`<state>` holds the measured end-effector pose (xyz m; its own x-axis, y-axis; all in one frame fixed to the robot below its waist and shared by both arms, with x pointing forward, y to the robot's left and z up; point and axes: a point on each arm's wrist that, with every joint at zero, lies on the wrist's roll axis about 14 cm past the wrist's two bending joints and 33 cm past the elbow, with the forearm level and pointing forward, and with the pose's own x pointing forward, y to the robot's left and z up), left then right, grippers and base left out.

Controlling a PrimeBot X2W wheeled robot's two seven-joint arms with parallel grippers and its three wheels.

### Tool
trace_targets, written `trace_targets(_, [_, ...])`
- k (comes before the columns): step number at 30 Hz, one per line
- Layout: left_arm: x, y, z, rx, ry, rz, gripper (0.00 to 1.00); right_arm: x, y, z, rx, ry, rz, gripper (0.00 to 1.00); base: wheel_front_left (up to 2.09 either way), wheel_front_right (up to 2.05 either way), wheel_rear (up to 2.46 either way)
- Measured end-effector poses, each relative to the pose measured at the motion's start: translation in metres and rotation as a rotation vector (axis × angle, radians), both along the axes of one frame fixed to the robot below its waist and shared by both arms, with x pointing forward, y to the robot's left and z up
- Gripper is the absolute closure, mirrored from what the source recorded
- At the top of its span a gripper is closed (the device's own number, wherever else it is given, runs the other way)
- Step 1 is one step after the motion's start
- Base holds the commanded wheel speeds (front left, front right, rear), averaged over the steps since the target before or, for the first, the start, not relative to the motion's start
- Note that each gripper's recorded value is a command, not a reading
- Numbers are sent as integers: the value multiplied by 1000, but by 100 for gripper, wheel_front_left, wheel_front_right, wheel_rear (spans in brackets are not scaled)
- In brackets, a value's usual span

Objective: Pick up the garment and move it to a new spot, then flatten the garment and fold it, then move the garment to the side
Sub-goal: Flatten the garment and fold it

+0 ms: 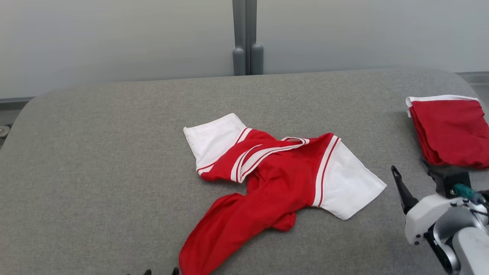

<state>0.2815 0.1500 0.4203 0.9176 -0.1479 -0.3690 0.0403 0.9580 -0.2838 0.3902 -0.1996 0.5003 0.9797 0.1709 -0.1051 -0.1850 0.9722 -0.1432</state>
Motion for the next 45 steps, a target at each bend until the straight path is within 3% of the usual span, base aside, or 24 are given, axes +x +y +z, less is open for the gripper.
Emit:
trace_targets(4, [-18,-20,-11,-4,154,-104,0,16,-4,-9,-94,131,39,0,0,0,0])
trace_targets(14, [-16,-54,-16,-50,252,-226,0,37,1,-54,-188,344,109,0,0,0,0])
trace_targets(29, [3,-70,-51,-34,370,-307,0,53,29,-112,-185,566,195,0,0,0,0])
trace_targets(39, [-2,-72,-60,-43,417,-335,0,60,38,-127,-153,582,218,0,0,0,0])
trace_targets(40, [-1,-71,-60,-41,416,-334,4,59,41,-127,-147,586,225,0,0,0,0])
trace_targets(41, [0,-70,-61,-34,415,-334,40,59,43,-128,-146,589,229,0,0,0,0])
trace_targets(42, [3,-66,-61,-28,406,-324,100,58,47,-127,-138,589,241,72,0,0,0])
trace_targets(43, [4,-65,-62,-25,403,-323,100,58,51,-126,-125,587,247,100,0,0,0])
trace_targets(45, [7,-62,-60,-19,390,-316,100,55,58,-126,-101,595,265,100,0,0,0])
